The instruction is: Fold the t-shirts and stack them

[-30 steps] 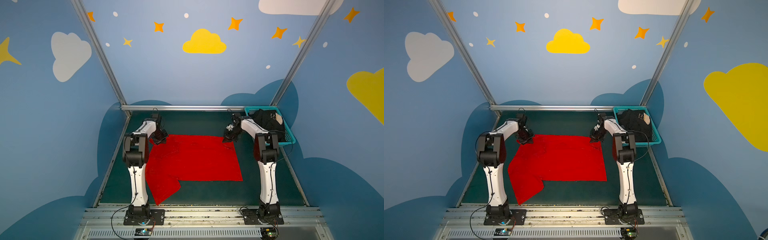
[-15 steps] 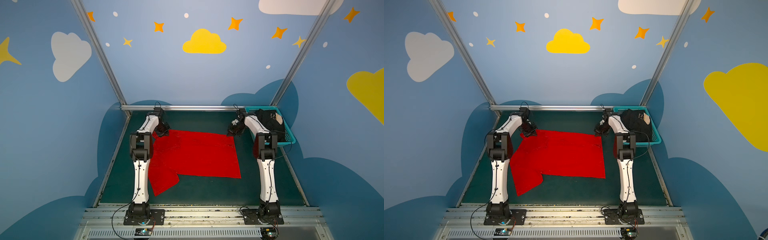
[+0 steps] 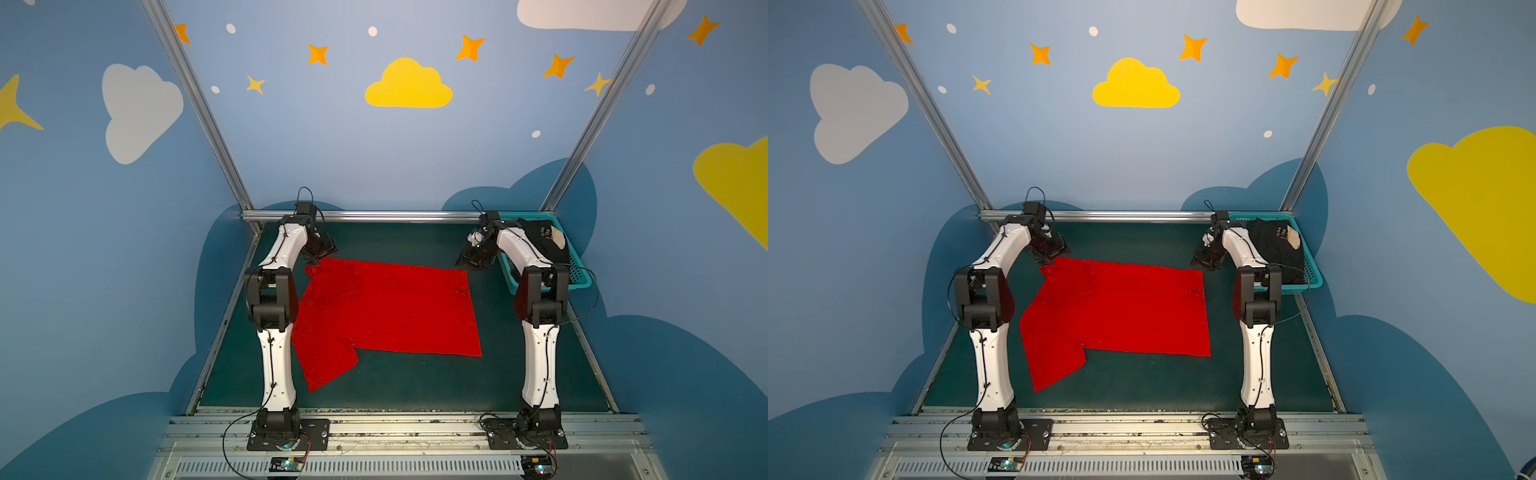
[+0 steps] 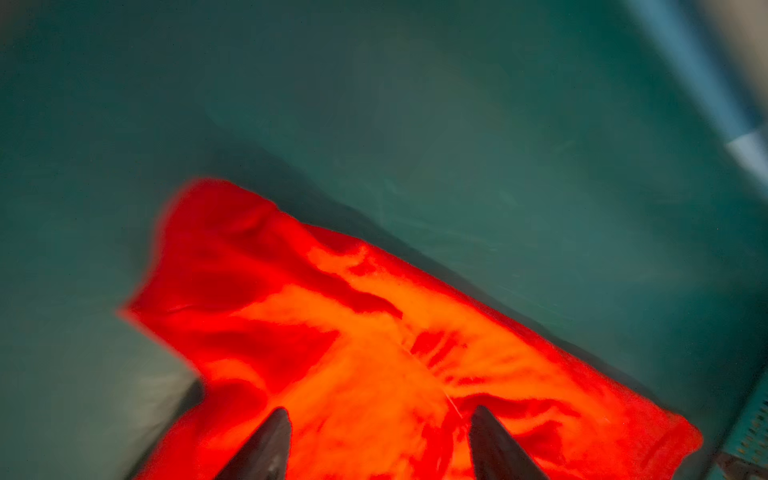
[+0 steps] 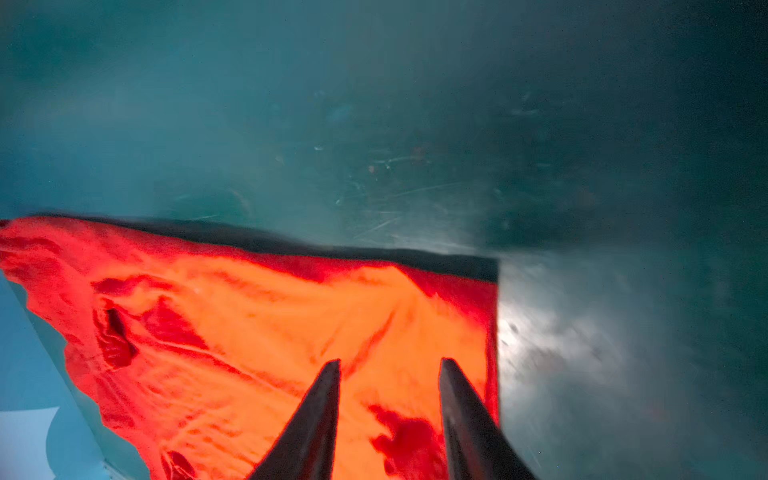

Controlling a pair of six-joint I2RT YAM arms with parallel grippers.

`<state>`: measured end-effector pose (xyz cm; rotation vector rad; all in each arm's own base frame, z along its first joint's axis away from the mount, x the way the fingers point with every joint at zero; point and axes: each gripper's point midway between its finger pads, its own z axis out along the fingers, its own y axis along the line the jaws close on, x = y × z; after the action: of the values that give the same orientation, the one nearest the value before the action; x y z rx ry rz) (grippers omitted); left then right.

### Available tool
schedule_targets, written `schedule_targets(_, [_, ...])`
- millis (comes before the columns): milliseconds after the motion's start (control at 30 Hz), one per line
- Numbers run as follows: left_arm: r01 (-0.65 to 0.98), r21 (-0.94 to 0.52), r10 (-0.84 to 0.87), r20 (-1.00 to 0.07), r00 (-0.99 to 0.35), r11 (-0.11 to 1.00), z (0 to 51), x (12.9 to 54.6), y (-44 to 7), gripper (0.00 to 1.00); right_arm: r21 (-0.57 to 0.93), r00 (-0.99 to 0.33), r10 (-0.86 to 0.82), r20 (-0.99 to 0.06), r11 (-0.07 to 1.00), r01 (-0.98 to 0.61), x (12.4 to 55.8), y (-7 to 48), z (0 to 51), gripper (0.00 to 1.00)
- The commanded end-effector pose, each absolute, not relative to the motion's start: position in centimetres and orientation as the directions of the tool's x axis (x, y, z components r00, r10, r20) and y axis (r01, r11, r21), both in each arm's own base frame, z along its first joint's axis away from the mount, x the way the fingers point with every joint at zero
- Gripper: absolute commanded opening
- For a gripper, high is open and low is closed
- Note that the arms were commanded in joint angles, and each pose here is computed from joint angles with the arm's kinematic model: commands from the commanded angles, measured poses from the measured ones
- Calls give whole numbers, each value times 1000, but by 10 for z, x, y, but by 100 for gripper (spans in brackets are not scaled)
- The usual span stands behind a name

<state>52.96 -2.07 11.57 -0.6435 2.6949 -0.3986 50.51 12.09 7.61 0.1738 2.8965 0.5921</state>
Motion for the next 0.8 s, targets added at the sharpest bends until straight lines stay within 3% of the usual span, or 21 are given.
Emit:
schedule_targets(0, [-429, -278, -500, -281, -819, 859, 123, 513, 23, 76, 339, -979, 128, -156, 938, 69, 493, 101, 78, 50])
schedule_targets(200, [-488, -288, -549, -190, -814, 824, 82, 493, 49, 83, 325, -987, 130, -99, 941, 91, 484, 97, 52, 56])
schedule_targets(567, [-507, -324, -557, -79, -827, 799, 23, 494, 39, 84, 384, -992, 118, -43, 919, 93, 488, 118, 25, 55])
schedule_targets(667, [-507, -354, -565, -78, -821, 786, 18, 500, 35, 73, 387, -993, 114, -25, 917, 95, 490, 123, 19, 42])
schedule_targets(767, [-508, -370, -570, -77, -818, 778, 13, 506, 34, 50, 387, -993, 121, -13, 916, 107, 494, 123, 15, 18])
